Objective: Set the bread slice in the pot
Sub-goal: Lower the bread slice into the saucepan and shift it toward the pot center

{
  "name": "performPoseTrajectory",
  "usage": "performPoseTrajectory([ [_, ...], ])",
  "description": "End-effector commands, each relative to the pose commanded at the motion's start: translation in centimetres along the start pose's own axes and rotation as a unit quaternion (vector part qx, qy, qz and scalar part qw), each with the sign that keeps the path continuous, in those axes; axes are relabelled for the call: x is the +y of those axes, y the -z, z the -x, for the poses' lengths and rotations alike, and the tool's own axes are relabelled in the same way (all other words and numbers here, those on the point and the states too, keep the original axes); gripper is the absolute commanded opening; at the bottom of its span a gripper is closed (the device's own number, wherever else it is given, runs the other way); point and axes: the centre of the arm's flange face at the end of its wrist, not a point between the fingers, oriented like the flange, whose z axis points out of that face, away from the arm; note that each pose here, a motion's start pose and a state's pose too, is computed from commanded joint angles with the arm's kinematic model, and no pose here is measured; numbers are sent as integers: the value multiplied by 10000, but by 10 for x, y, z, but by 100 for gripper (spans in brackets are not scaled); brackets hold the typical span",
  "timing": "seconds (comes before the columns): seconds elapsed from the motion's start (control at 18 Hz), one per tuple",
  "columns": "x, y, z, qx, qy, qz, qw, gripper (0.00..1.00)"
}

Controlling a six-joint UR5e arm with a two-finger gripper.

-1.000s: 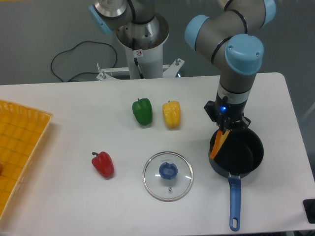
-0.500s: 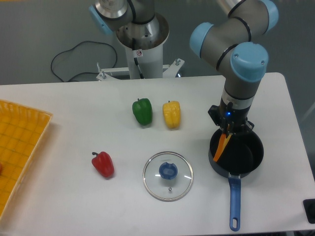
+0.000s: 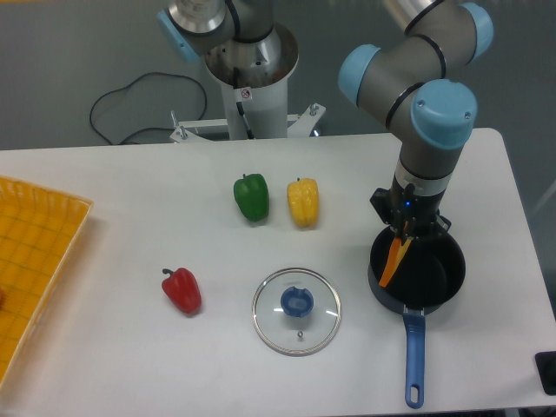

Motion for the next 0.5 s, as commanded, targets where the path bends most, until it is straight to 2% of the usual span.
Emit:
performPoseTrajectory([
  [0.5,-1,-12,1,85,5,37,10000,15],
])
